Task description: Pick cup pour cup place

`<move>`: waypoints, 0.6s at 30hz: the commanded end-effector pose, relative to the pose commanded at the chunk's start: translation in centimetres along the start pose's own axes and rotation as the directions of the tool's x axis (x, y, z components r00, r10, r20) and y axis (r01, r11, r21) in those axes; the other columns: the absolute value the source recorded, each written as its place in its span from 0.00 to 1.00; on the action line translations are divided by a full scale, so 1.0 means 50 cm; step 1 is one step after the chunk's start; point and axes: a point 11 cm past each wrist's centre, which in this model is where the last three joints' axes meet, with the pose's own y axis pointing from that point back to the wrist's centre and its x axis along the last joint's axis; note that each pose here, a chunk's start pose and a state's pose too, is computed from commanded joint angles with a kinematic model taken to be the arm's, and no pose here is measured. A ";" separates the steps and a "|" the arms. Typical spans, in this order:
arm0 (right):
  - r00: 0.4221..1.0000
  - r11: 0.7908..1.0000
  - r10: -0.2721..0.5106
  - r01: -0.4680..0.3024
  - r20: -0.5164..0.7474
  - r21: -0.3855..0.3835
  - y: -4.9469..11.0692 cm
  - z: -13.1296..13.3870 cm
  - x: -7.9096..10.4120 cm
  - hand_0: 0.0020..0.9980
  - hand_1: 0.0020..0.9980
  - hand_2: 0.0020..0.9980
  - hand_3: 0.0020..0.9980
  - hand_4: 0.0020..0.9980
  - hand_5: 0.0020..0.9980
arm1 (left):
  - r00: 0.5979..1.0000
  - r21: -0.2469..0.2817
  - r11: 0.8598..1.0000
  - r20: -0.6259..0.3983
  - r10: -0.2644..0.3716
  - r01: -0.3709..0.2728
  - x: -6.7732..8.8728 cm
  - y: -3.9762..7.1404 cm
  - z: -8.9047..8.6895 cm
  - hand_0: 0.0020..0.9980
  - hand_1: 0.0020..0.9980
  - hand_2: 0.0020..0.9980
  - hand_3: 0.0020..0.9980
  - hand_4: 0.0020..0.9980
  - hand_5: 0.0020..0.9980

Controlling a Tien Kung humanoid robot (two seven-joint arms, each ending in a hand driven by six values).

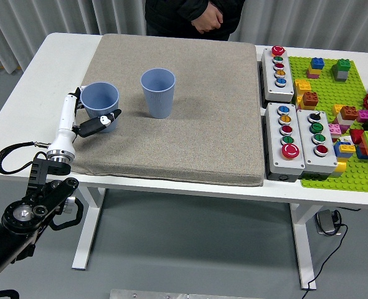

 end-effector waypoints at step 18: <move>1.000 1.000 0.000 0.000 -0.001 -0.001 0.000 0.002 0.000 0.70 0.71 0.69 0.65 0.11 0.32 | 1.000 0.015 0.999 0.007 -0.031 0.031 -0.004 -0.001 -0.004 0.60 0.66 0.80 0.79 0.96 0.30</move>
